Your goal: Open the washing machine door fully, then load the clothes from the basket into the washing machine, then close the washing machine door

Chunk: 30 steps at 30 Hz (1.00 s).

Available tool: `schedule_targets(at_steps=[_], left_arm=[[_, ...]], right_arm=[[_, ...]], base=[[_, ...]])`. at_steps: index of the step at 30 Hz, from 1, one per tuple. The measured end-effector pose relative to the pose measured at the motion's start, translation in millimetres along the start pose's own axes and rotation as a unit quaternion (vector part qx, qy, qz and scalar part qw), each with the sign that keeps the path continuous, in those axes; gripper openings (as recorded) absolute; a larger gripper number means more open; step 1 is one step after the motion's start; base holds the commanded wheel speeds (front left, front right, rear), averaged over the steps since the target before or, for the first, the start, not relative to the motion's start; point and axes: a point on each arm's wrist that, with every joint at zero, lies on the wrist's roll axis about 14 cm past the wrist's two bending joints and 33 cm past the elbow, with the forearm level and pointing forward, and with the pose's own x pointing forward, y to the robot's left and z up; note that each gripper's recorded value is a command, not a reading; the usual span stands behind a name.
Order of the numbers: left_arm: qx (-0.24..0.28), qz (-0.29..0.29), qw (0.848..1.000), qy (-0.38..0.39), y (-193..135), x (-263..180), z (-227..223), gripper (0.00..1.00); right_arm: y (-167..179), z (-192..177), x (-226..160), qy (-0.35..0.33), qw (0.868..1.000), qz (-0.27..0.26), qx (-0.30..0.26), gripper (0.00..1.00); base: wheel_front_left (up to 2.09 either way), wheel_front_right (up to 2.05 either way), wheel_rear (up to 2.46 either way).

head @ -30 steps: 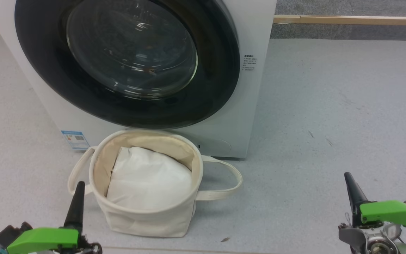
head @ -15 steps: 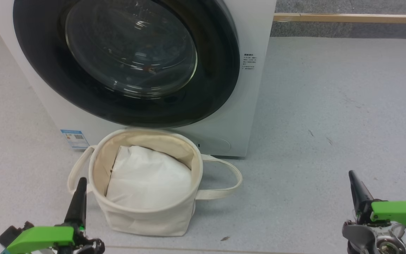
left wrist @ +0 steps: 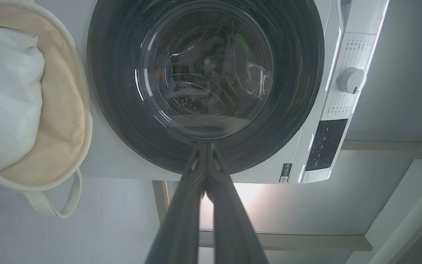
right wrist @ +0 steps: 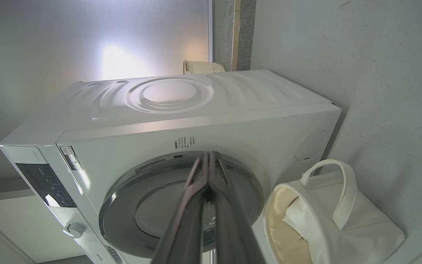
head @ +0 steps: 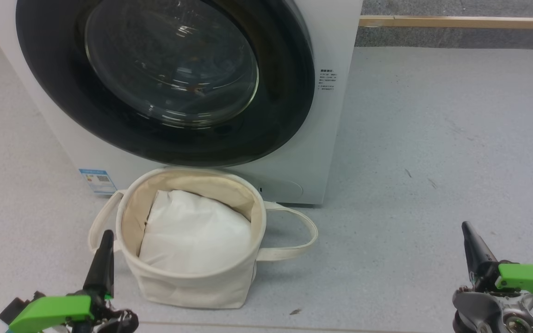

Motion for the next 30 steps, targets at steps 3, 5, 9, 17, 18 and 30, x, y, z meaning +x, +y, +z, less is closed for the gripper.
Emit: schedule_targets(at_steps=[3, 5, 9, 17, 18, 30], left_arm=[[0.000, 0.000, 1.000, 0.000, 0.0, 0.0, 0.1, 0.00], [0.000, 0.000, 1.000, 0.000, -0.1, 0.0, 0.1, 0.00], [0.000, -0.001, 1.000, 0.000, -0.4, 0.0, 0.1, 0.00], [0.000, -0.002, 1.000, 0.000, -1.1, 0.1, 0.1, 0.00], [0.000, -0.002, 1.000, 0.000, -1.1, 0.1, 0.1, 0.00], [0.000, -0.002, 1.000, 0.000, -1.2, 0.1, 0.1, 0.00]], right_arm=[[-0.1, 0.0, 0.0, 0.000, 1.000, 0.000, 0.000, 0.00], [-0.1, 0.0, 0.0, 0.000, 1.000, 0.000, 0.000, 0.00], [0.0, -0.1, -0.1, 0.000, 1.000, 0.000, 0.000, 0.00], [-0.8, -0.1, -0.6, 0.000, 1.000, -0.001, 0.001, 0.00], [-1.3, 0.0, -0.9, 0.000, 1.000, -0.002, 0.001, 0.00], [-3.8, -0.2, -2.5, 0.000, 1.000, -0.005, 0.001, 0.00]], base=[[0.00, 0.00, 0.00], [0.00, 0.00, 0.00], [0.00, 0.00, 0.00], [0.00, 0.00, 0.00], [0.00, 0.00, 0.00], [0.00, 0.00, 0.00]])
